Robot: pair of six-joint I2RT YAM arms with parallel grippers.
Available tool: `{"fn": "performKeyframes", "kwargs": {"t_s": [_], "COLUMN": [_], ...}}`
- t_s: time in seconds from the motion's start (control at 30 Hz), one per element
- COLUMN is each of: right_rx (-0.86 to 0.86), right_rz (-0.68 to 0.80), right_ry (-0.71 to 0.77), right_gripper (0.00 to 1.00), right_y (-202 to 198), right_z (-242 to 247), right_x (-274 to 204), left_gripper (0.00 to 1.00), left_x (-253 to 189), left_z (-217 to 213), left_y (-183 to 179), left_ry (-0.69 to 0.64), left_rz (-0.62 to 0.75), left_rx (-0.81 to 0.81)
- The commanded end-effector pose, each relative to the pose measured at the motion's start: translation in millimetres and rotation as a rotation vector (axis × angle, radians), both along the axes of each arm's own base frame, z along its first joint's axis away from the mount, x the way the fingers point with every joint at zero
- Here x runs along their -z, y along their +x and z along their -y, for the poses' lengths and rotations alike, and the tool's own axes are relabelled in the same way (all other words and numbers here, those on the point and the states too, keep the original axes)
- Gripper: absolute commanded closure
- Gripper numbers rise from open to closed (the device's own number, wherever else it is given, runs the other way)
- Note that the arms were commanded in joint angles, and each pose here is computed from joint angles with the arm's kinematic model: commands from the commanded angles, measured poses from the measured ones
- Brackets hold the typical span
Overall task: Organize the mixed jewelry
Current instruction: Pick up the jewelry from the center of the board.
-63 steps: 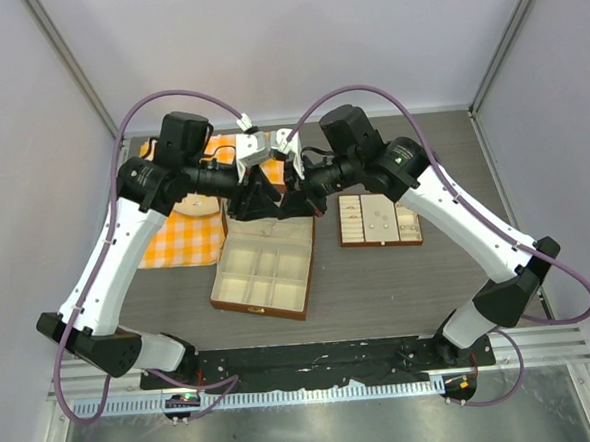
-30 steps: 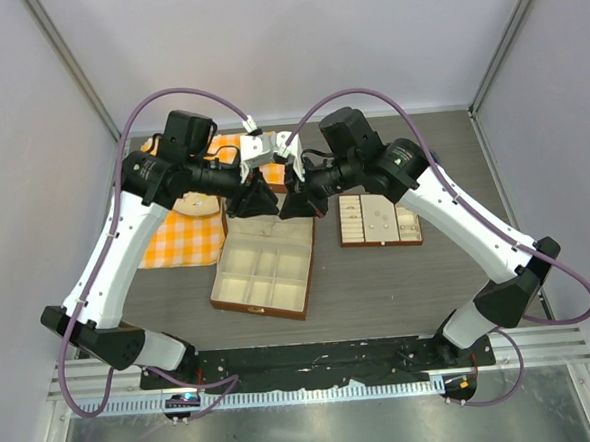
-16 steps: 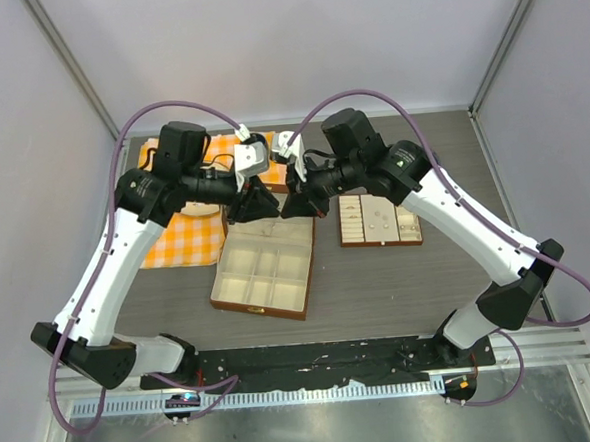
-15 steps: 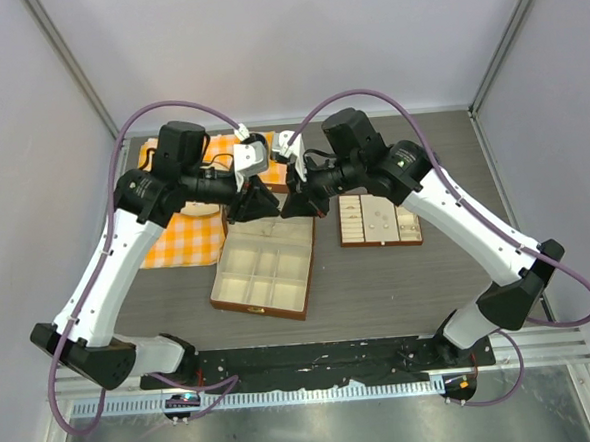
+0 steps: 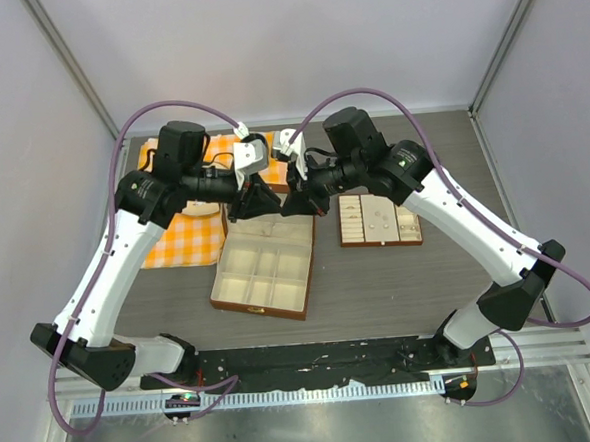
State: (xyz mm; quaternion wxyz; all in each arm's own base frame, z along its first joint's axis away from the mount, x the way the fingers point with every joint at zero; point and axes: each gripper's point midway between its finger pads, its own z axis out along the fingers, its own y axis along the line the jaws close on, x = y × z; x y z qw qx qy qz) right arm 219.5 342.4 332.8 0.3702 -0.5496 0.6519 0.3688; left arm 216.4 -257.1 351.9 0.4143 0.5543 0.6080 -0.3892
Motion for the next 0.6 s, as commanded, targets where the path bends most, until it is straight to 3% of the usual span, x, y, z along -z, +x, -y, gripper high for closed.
{"fn": "performKeyframes", "kwargs": {"t_s": [0.0, 0.17, 0.57], "right_rx": [-0.009, -0.005, 0.01], "right_rz": [0.062, 0.068, 0.083], "right_ry": [0.075, 0.081, 0.098], "right_gripper": [0.99, 0.99, 0.99], "right_y": [-5.7, -6.1, -3.2], "right_z": [1.2, 2.6, 5.6], "right_x": [-29.6, -33.0, -40.9], "left_gripper": [0.8, 0.91, 0.99], "left_x": [-14.6, -11.3, -0.9], "left_z": [4.9, 5.4, 6.8], "left_y": [1.3, 1.9, -1.2], "left_ry": [-0.043, -0.04, -0.035], "left_rz": [0.054, 0.037, -0.003], "left_rx": [0.02, 0.016, 0.032]}}
